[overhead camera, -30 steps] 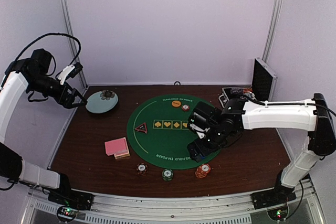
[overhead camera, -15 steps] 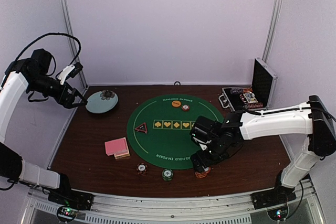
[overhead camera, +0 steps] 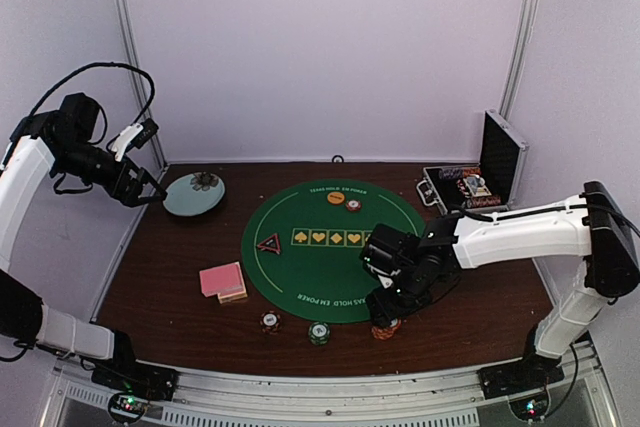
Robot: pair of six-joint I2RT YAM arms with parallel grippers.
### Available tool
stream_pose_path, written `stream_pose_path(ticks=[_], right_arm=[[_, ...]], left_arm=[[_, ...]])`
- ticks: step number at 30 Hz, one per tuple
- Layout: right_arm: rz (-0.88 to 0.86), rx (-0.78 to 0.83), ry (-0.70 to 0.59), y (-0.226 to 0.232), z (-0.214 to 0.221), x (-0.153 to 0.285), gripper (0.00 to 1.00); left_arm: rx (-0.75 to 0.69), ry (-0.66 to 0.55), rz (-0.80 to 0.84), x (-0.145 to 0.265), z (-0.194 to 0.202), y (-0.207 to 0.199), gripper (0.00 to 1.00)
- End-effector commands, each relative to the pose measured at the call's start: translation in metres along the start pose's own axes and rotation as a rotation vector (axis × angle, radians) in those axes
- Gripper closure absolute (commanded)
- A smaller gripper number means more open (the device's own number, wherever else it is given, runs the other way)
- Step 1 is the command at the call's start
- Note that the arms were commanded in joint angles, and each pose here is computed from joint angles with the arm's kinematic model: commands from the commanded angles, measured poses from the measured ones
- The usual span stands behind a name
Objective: Distribute texas hold em gaming equipment
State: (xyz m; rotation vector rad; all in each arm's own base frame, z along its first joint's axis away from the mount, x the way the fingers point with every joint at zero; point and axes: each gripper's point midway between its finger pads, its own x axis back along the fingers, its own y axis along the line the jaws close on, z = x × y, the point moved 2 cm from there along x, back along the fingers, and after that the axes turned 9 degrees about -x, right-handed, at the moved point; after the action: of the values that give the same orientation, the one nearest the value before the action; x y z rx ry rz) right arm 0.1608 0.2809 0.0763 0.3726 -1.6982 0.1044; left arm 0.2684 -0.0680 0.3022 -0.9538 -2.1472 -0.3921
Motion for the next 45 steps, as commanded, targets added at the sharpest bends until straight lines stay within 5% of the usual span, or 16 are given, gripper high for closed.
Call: stream_pose_path(ticks=[1,15,30,35,45], right_arm=[[0.019,0.006,0.008,-0.002,0.004,-0.006,0.31],[0.019,0.014,0.022,0.001,0.010,-0.008,0.41],[0.029,0.023,0.017,0.001,0.008,-0.004,0.62],[0.041,0.041,0.008,0.004,0.006,0.004,0.73],[0.065,0.090,-0.027,0.014,-0.009,0.034,0.78]], left_arm=[[-0.025,-0.043,-0.019,0.008,-0.013,0.003,0.02],[-0.031,-0.041,-0.023,0.008,-0.012,0.003,0.02],[-0.037,-0.037,-0.030,0.008,-0.011,0.003,0.02],[-0.039,-0.038,-0.031,0.009,-0.012,0.003,0.02],[-0.040,-0.037,-0.029,0.009,-0.011,0.003,0.03]])
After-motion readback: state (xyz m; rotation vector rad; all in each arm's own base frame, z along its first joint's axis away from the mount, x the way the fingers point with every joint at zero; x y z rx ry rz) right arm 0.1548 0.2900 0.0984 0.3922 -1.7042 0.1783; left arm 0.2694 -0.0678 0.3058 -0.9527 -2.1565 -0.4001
